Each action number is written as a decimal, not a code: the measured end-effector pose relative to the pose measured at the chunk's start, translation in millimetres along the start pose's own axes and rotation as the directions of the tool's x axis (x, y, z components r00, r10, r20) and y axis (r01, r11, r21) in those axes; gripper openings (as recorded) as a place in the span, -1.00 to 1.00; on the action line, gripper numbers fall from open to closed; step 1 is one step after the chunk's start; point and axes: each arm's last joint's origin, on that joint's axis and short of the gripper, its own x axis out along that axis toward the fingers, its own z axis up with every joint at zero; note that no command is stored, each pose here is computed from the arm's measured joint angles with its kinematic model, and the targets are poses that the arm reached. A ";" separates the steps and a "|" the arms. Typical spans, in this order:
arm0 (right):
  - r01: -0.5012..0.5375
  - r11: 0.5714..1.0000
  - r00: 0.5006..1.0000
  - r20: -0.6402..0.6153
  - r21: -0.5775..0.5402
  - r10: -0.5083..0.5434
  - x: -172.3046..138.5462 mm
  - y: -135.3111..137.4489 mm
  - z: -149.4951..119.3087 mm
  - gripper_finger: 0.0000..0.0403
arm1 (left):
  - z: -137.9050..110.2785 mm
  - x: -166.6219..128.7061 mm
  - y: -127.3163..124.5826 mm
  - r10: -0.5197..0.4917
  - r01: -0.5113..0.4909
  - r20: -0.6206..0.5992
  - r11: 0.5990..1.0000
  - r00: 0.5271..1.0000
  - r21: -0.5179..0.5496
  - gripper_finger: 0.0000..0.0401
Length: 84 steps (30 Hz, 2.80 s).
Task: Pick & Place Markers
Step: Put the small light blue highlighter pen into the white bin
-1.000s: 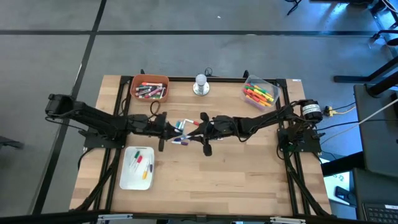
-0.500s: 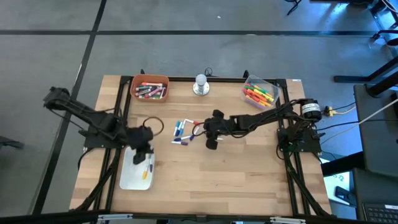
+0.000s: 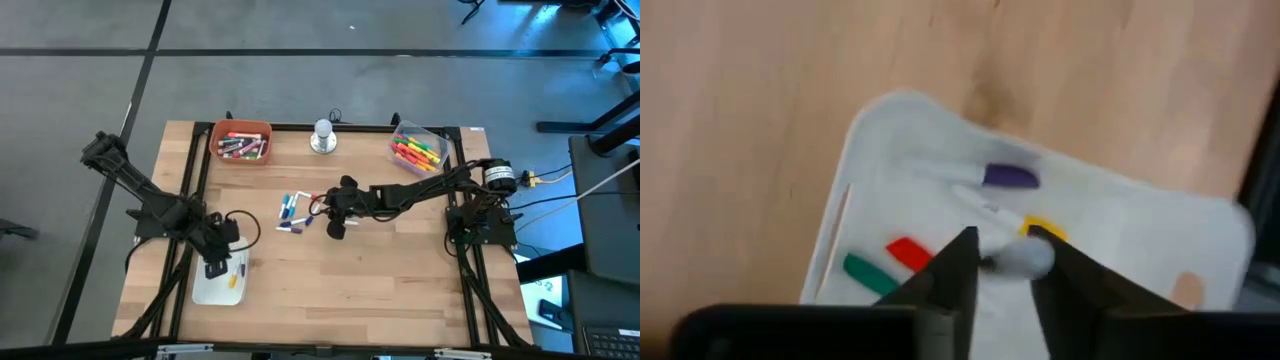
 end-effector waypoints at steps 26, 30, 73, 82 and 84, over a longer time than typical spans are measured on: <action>0.426 0.904 0.904 0.020 0.020 -0.427 -113.5 18.3 28.1 -0.38 | 118.5 42.9 37.2 0.270 -0.098 0.555 0.942 0.786 -0.320 -0.06; 0.443 0.894 0.897 -0.032 0.072 -0.442 -126.4 17.1 20.4 -0.38 | 132.8 73.5 52.7 0.353 -0.195 0.413 0.906 0.839 -0.377 -0.09; 0.364 0.930 0.927 -0.118 0.061 -0.355 -129.6 24.4 11.4 -0.38 | 116.2 74.8 82.8 0.530 -0.482 0.092 0.820 0.843 -0.309 -0.80; 0.359 0.932 0.928 -0.126 0.054 -0.350 -129.7 24.3 10.9 -0.38 | 64.2 -5.2 15.8 0.111 -0.078 0.164 0.978 0.980 -0.193 -0.81; 0.359 0.932 0.928 -0.126 0.051 -0.350 -129.7 24.3 10.9 -0.38 | 49.9 -12.3 3.3 0.026 -0.002 0.145 0.987 0.989 -0.160 -0.79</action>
